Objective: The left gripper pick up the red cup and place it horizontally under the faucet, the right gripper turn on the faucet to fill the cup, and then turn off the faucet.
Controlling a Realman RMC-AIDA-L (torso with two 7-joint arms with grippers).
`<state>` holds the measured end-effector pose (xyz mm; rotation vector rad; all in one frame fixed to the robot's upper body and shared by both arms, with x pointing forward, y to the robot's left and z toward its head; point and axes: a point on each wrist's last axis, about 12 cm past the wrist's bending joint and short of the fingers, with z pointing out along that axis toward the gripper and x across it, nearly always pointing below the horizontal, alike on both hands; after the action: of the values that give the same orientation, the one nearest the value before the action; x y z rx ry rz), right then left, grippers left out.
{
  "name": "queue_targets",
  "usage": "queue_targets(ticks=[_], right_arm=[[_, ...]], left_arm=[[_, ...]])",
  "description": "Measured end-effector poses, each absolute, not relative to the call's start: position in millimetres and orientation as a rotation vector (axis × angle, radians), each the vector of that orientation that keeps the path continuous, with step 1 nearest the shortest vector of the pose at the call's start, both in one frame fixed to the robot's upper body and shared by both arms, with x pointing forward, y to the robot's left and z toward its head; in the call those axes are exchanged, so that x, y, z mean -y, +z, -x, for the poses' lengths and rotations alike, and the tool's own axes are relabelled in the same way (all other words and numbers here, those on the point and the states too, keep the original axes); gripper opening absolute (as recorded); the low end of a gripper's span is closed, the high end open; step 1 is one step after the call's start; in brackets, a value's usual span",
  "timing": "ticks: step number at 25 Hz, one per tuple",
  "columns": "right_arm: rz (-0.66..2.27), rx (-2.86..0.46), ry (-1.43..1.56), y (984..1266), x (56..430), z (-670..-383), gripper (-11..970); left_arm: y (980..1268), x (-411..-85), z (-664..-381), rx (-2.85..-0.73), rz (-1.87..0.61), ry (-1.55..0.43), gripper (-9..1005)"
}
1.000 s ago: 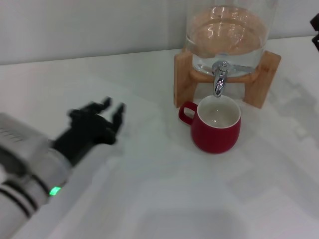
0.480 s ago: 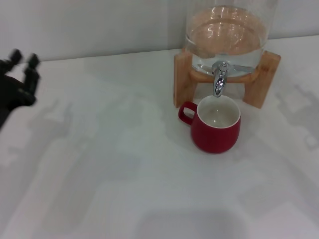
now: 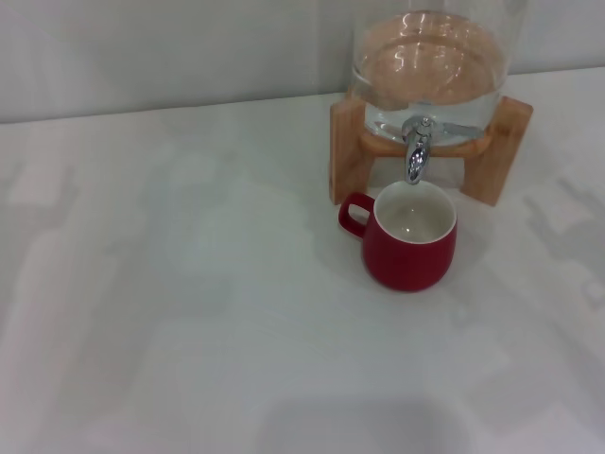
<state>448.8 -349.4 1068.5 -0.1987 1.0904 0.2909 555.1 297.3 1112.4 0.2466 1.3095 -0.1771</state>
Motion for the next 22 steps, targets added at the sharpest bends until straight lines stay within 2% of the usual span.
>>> queue_targets(ticks=[6, 12, 22], right_arm=[[0.212, -1.099, 0.304, 1067.1, 347.9, -446.6, 605], [0.275, -1.117, 0.339, 1064.8, 341.8, -446.5, 605], [0.373, -1.181, 0.386, 1059.9, 330.8, -458.9, 605]], left_arm=[[1114.9, -312.4, -562.2, -1.271, -0.151, -0.146, 815], [1114.5, -318.1, -561.1, -1.252, -0.125, -0.101, 867], [1115.1, -319.4, -557.0, -1.232, -0.101, -0.114, 868]])
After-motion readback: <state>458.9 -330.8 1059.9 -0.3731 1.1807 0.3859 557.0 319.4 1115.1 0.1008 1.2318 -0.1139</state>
